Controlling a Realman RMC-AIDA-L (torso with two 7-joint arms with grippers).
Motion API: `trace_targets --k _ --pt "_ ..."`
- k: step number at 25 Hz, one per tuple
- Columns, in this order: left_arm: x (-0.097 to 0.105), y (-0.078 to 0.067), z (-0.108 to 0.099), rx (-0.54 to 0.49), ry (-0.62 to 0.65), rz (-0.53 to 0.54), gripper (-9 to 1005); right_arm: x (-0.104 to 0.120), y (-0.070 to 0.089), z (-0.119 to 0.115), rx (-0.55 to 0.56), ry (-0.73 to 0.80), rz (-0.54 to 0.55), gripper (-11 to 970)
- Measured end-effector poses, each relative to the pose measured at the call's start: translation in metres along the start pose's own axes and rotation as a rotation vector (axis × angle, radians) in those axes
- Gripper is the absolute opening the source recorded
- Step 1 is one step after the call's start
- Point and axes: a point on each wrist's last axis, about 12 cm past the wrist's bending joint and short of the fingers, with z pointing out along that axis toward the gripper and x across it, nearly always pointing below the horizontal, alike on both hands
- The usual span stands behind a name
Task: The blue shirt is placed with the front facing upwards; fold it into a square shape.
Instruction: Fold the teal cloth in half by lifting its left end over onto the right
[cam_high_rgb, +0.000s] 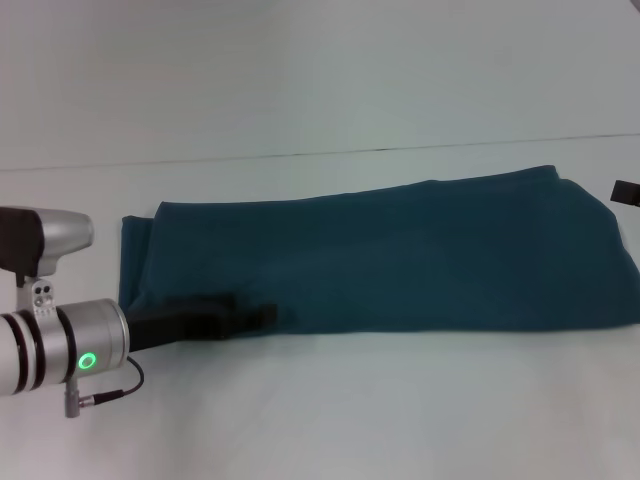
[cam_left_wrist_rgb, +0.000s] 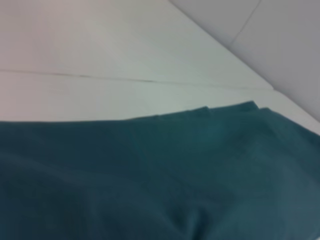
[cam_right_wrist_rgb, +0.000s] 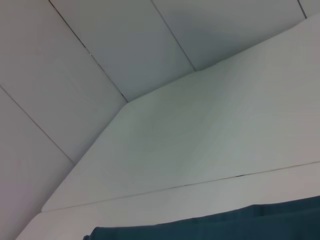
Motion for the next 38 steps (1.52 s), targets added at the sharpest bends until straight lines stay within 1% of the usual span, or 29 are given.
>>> trace_targets --k 6,9,12,14,16,18,21,27,31,32,33,38 --pt "0.000 -0.002 -0.002 0.021 0.008 0.008 794 0.001 -0.001 -0.001 0.005 0.000 0.003 20" --pt "-0.006 -0.004 -0.012 0.056 -0.020 0.023 793 0.001 -0.001 -0.001 0.006 -0.001 0.003 20" --pt "-0.013 -0.002 -0.029 0.075 -0.075 0.024 793 0.001 -0.001 -0.002 0.007 -0.002 0.003 19" --pt "-0.014 0.002 -0.040 0.071 -0.110 -0.001 793 0.000 -0.002 -0.002 0.008 -0.004 -0.001 19" --pt "-0.013 0.008 -0.052 0.061 -0.146 -0.069 793 0.000 -0.002 -0.002 0.009 -0.005 -0.005 19" --pt "-0.010 0.012 -0.059 0.056 -0.160 -0.126 793 0.000 -0.002 -0.003 0.013 -0.008 -0.006 19" --pt "-0.004 0.015 -0.068 0.063 -0.163 -0.219 794 -0.001 -0.004 -0.005 0.020 -0.012 -0.007 19" --pt "0.002 0.018 -0.078 0.041 -0.116 -0.329 794 -0.003 -0.006 -0.007 0.033 -0.018 -0.009 20" --pt "0.004 0.019 -0.081 0.029 -0.073 -0.374 794 -0.003 -0.007 -0.008 0.040 -0.017 -0.011 20" --pt "0.004 0.019 -0.081 0.029 -0.073 -0.374 793 -0.003 -0.007 -0.008 0.041 -0.017 -0.011 20" --pt "0.005 0.019 -0.084 0.024 -0.036 -0.386 793 -0.003 -0.007 -0.008 0.042 -0.017 -0.011 20" --pt "0.007 0.021 -0.086 0.002 0.024 -0.402 793 -0.005 -0.008 -0.010 0.045 -0.016 -0.010 19"
